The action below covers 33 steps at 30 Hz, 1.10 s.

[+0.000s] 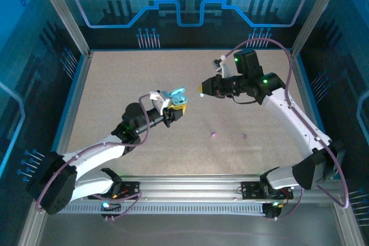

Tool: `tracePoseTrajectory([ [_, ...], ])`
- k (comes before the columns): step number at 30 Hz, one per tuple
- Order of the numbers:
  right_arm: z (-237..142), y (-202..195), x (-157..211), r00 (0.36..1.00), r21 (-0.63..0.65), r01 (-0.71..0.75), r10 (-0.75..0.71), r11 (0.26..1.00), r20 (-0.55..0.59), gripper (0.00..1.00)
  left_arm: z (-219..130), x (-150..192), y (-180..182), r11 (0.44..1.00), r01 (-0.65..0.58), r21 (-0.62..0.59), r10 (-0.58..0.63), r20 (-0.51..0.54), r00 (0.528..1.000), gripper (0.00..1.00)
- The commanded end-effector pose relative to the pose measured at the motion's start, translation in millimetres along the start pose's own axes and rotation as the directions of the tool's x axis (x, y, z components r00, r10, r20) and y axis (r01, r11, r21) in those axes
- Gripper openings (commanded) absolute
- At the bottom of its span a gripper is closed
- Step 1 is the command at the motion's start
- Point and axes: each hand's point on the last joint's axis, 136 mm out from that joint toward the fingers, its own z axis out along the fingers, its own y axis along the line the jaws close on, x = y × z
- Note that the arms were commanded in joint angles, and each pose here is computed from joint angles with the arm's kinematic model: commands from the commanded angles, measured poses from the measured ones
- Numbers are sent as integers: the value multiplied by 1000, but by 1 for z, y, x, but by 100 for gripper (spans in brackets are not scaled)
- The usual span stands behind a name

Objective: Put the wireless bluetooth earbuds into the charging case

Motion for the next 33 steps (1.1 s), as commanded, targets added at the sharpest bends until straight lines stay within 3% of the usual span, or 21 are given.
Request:
tracePoseTrajectory([
  [1, -7, 34, 4, 999, -201, -16, 7, 979, -45, 21, 11, -41, -9, 998, -53, 29, 49, 132, 990, 33],
  [6, -6, 50, 4, 996, -323, -28, 0, 946, -88, 21, 22, -45, -16, 996, -70, 47, 62, 161, 985, 33],
  [9, -4, 48, 4, 996, -331, -35, 4, 943, -94, 21, 27, -48, -19, 995, -82, 54, 71, 175, 982, 33],
  [33, 23, 17, 4, 998, -17, 68, -68, 998, -3, 21, 43, -45, -30, 994, -90, 61, 77, 196, 978, 34],
])
